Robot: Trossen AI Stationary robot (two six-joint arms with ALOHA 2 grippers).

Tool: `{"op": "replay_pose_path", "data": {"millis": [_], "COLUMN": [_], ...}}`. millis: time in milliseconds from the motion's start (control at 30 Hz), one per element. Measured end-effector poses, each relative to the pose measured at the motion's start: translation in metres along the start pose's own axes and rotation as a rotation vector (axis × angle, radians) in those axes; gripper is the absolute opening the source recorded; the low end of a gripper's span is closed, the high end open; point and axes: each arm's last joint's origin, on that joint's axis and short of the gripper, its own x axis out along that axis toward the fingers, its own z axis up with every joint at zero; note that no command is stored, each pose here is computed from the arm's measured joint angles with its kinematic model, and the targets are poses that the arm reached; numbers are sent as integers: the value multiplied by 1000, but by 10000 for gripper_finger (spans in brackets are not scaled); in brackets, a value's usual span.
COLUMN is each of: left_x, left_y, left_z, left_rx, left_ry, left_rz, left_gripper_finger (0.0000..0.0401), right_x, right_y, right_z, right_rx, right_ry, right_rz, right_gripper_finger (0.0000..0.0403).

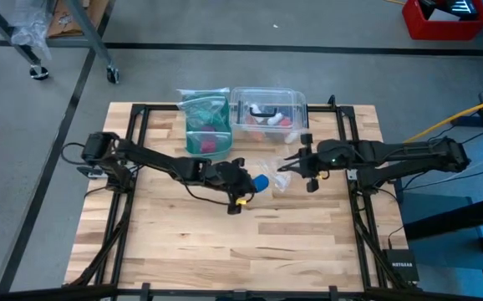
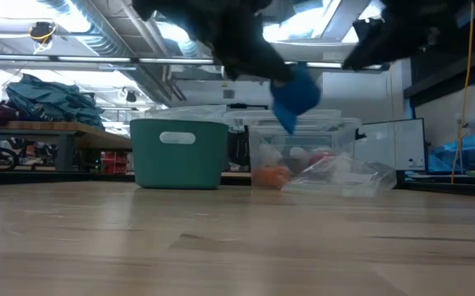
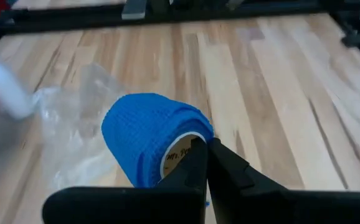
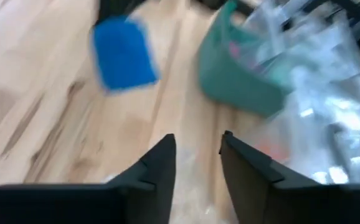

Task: Roll bandage
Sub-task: Put the blue bandage into the transparent zip bag

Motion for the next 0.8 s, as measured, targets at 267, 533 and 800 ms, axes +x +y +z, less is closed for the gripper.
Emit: {"op": "replay_pose_path", "data": {"millis": [267,533,800], "left_x": [-14,-17,-17], "left_y": [1,-2,-2], "left_z": [-22,-31,-31], "left_rx": [-31,-91,-85], "left_ry": [275,382,377], "left_rz": [-8,-96,-99], "left_gripper_finger": [0,0,0], "right_x": [20,56,83], "right_y": [13,43,75], "right_z": [-15,-27,-35], "right_rx": [-27,-148,-362], "right_ry": [190,406,583], "right_rz": [172,331,246], "right_gripper_finger": [161,161,161]}}
